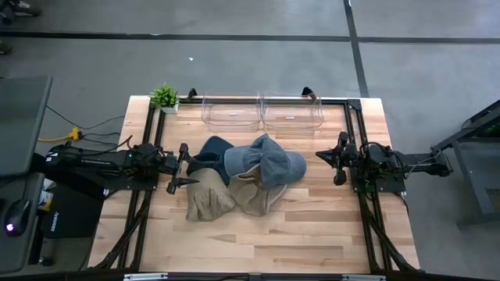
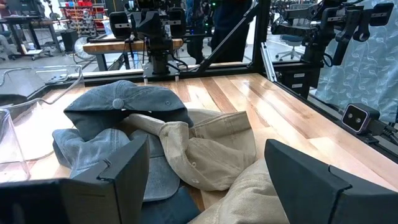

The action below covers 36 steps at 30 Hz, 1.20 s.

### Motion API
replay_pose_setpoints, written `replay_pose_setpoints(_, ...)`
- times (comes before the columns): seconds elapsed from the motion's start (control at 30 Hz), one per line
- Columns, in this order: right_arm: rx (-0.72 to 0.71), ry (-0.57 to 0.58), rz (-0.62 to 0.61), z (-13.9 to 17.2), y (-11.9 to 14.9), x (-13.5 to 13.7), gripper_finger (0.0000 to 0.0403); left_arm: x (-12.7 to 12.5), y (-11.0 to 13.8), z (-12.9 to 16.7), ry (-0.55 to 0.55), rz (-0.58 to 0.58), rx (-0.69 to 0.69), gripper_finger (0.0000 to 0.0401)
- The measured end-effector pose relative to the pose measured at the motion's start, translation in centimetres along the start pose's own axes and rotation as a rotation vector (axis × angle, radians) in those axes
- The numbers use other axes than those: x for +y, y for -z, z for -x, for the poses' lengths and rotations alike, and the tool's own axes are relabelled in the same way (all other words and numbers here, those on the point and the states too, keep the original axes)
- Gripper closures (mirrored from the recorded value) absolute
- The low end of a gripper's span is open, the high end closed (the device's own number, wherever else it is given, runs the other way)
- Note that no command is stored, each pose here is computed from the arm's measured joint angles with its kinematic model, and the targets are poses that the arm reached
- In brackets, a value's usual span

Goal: Pick & Place hat

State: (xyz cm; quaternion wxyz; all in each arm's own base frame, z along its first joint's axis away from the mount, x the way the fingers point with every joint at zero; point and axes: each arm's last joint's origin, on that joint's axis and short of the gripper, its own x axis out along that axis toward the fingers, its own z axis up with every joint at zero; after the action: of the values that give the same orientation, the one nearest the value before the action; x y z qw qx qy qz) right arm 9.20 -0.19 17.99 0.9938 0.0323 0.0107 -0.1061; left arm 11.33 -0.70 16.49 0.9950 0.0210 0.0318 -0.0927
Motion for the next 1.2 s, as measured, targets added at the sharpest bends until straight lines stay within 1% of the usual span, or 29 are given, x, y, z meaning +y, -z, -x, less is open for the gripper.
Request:
replay_pose_setpoints(0.9, 0.000, 0.000, 0.000, 0.0, 0.0, 0.0, 0.0402, 0.0, -0.2, 0.0, 0.002, 0.004, -0.005, 0.0125)
replay_pose_setpoints(1.0, 0.000, 0.000, 0.000, 0.0, 0.0, 0.0, 0.0402, 0.0, -0.6, 0.0, 0.012, 0.042, -0.017, 0.0125)
replay_pose_setpoints(1.07, 0.000, 0.000, 0.000, 0.0, 0.0, 0.0, 0.0402, 0.1, -1.1, 0.1, -0.021, 0.078, -0.036, 0.0125)
replay_pose_setpoints(1.2, 0.000, 0.000, 0.000, 0.0, 0.0, 0.0, 0.0402, 0.4, -1.9, 0.1, -0.100, 0.267, -0.064, 0.0125)
